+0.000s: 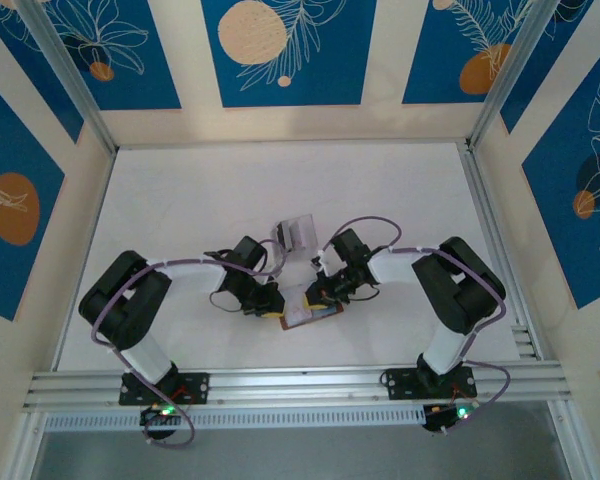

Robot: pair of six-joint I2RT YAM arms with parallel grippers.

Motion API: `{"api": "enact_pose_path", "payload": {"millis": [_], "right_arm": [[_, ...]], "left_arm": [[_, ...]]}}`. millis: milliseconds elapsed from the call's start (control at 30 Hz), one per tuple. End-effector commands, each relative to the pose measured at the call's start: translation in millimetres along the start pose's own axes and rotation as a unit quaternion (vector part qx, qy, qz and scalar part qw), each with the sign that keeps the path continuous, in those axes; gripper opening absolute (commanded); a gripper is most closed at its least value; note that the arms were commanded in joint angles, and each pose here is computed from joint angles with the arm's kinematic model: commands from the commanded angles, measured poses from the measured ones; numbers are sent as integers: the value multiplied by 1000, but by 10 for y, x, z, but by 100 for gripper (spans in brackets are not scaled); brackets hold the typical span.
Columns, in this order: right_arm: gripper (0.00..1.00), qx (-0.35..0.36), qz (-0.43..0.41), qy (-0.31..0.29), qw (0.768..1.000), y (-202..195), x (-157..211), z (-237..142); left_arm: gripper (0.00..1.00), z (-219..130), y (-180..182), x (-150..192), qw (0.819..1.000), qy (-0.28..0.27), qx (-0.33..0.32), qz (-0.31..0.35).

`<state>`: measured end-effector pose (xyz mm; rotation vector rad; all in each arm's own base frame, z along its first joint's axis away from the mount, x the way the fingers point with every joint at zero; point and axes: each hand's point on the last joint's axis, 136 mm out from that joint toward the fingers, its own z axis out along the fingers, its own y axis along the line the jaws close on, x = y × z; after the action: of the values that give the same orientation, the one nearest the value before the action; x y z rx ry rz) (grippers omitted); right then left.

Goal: Put the credit cards into the card holder

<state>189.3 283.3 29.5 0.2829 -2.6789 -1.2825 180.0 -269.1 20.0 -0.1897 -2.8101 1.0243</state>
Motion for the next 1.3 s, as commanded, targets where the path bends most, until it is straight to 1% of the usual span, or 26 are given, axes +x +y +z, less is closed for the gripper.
{"api": "enact_pose_path", "payload": {"millis": [0, 267, 467, 633, 667, 700, 833, 900, 1067, 1267], "right_arm": [[3, 27, 22, 27, 999, -141, 133, 89], [4, 30, 10, 44, 999, -86, 144, 140], [7, 42, 1, 57, 997, -75, 105, 222], [10, 44, -6, 58, 997, -31, 100, 195], [11, 46, -6, 56, 997, -25, 99, 178], [14, 49, -8, 55, 997, -14, 102, 155], [33, 67, -15, 44, 997, 23, 88, 51], [37, 69, -16, 43, 997, 47, 82, 15], [41, 80, -18, 42, 996, 83, 73, -48], [42, 116, -24, 38, 992, 58, 73, -132]], "left_arm": [[13, 98, 207, 29, 999, 4, -33, -7], [13, 106, 207, 27, 999, 5, -34, -5], [14, 111, 206, 24, 999, 6, -33, -5], [14, 114, 221, 30, 999, 8, -35, -5], [14, 115, 224, 30, 999, 7, -36, -4], [14, 115, 227, 31, 999, 8, -37, -5], [14, 114, 231, 24, 999, 6, -37, -4], [14, 116, 235, 32, 999, 7, -38, -4], [15, 117, 244, 35, 999, 7, -38, -4], [15, 126, 250, 45, 999, 9, -37, -4]]}}
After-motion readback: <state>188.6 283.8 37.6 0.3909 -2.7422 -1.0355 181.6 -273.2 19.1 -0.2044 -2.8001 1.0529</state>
